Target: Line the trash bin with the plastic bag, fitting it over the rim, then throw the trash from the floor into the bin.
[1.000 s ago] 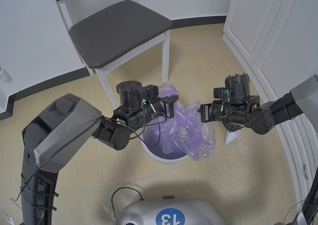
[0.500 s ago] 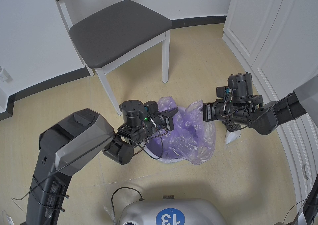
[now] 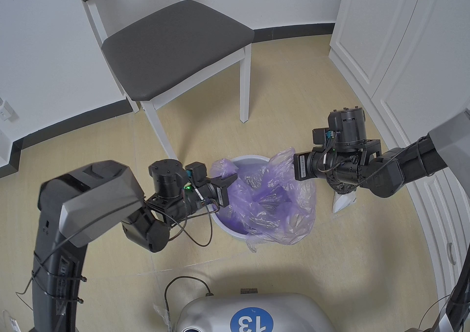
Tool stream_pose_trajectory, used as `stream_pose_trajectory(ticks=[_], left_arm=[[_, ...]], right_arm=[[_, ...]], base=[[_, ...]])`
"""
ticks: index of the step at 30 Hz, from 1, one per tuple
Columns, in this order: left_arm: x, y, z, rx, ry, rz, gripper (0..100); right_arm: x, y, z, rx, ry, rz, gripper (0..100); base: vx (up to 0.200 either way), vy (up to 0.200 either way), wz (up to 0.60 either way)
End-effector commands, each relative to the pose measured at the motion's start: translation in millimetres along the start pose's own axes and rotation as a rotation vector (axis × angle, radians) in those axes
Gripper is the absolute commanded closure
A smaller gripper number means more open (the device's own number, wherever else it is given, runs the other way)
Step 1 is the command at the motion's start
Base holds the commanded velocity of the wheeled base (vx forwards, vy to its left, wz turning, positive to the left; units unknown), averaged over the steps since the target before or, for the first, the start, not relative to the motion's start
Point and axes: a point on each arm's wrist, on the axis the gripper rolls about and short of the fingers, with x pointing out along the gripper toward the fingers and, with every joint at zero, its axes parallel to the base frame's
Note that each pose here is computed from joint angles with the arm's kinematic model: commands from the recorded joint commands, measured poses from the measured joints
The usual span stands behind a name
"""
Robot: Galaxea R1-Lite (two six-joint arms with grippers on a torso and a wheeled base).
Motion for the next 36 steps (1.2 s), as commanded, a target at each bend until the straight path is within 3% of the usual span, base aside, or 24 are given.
stream_pose_trajectory(ticks=[1,5,9,16,26,33,36], left_arm=[[-48.6,7.0,42.0,0.050,0.015,0.048,100],[-69.3,7.2,50.6,0.077,0.128,0.061,100],[-83.3,5.0,57.2,0.071,0.225,0.018,100],[-85.1,6.7,37.1,0.094,0.341,0.003,100],[-50.0,26.3,5.2,0.086,0.375,0.007,100],[-12.0,40.9,14.1,0.134,0.316,0.065,100],[-21.3,37.1,16.7,0.115,0.393,0.064,100]], right_arm=[[18.0,-6.7,4.0,-0.062,0.048,-0.017,100],[14.1,-9.9,13.9,-0.110,0.105,-0.026,100],[8.5,-12.5,14.2,-0.160,0.187,-0.031,100],[-2.8,-13.5,-3.4,-0.202,0.258,-0.058,100],[0.7,-16.4,-31.7,-0.191,0.260,-0.065,100],[0.9,-18.6,-45.1,-0.179,0.269,-0.072,100],[-4.3,-22.6,-57.0,-0.170,0.309,-0.095,100]], base=[[0.000,0.000,0.00],[0.000,0.000,0.00],[0.000,0.000,0.00],[0.000,0.000,0.00],[0.000,0.000,0.00],[0.000,0.000,0.00],[0.000,0.000,0.00]])
